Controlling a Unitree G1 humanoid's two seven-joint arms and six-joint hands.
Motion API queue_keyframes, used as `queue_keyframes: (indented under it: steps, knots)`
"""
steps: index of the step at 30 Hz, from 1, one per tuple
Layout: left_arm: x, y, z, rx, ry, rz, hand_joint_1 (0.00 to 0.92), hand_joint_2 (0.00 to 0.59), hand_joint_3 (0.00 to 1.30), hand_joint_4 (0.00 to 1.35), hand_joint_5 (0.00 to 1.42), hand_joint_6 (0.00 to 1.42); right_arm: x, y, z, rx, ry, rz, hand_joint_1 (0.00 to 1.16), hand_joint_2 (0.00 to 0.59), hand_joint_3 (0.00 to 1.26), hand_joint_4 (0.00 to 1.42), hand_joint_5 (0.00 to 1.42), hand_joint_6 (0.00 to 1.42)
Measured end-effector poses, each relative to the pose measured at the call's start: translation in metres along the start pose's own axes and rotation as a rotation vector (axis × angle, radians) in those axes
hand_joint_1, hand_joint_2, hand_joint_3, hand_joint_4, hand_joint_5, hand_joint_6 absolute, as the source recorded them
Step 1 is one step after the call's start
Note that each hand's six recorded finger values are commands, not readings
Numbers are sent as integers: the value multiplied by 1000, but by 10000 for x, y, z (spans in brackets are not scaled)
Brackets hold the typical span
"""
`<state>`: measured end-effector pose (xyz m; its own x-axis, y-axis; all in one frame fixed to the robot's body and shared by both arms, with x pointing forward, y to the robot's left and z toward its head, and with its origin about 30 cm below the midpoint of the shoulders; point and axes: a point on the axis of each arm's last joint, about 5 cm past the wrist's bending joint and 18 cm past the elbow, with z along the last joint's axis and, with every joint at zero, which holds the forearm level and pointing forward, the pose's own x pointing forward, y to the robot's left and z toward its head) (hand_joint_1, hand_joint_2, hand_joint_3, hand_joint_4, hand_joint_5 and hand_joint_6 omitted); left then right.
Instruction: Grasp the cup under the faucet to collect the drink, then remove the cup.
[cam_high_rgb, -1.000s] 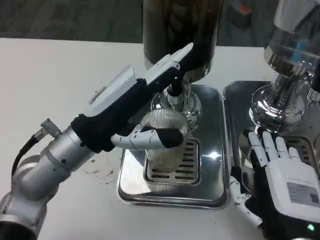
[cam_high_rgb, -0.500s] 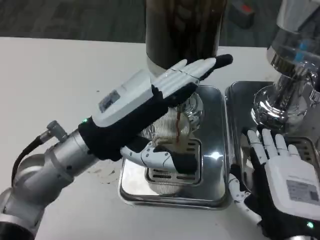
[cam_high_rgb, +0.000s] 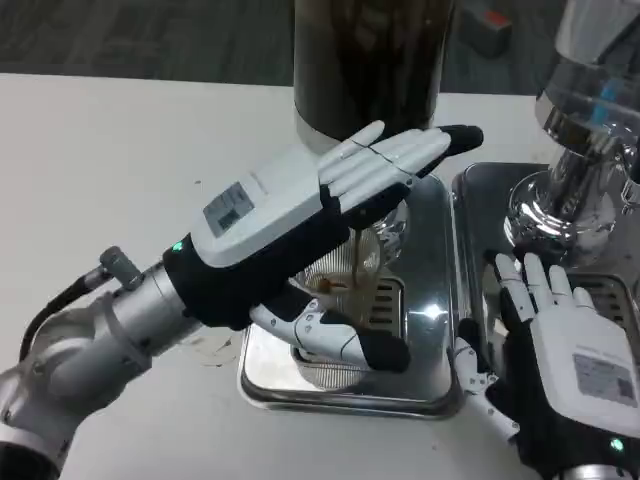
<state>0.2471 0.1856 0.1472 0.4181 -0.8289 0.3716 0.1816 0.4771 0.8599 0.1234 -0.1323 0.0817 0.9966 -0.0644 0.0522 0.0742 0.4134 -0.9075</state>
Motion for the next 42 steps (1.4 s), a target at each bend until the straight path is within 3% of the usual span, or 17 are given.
queue_keyframes:
  steps: [3, 8, 10, 14, 17, 20, 29, 42]
  knots:
    - [-7, 6, -2, 3, 2, 2, 0, 105, 0, 0, 56, 18, 7, -3, -5, 45, 12, 4, 257, 488, 55, 0, 0, 74]
    - [-9, 2, -1, 3, 1, 4, 0, 113, 0, 0, 64, 21, 40, -31, -32, 282, 74, 27, 299, 479, 25, 0, 0, 65]
    - [-10, 1, -1, 2, 1, 4, 0, 113, 0, 0, 65, 21, 53, -48, -51, 352, 78, 40, 330, 465, 3, 0, 0, 65]
    - [-12, 1, -1, 2, 1, 5, 0, 115, 0, 0, 76, 31, 114, -89, -80, 480, 55, 63, 525, 296, 0, 0, 0, 38]
    - [-13, 1, -1, 2, 1, 8, 0, 114, 2, 0, 77, 33, 158, -87, -94, 563, 24, 120, 660, 244, 0, 0, 0, 21]
    - [-14, 1, -1, 2, 1, 10, 0, 114, 3, 0, 78, 34, 207, -82, -90, 646, -7, 206, 706, 216, 0, 0, 0, 15]
    - [-14, 0, -1, -5, 0, 19, 0, 114, 12, 0, 88, 38, 327, -94, -17, 680, -56, 219, 741, 199, 0, 0, 0, 0]
    - [-13, -5, 1, -7, 1, 18, 0, 115, 15, 0, 90, 52, 442, -12, 38, 699, -74, 262, 759, 191, 0, 0, 0, 0]
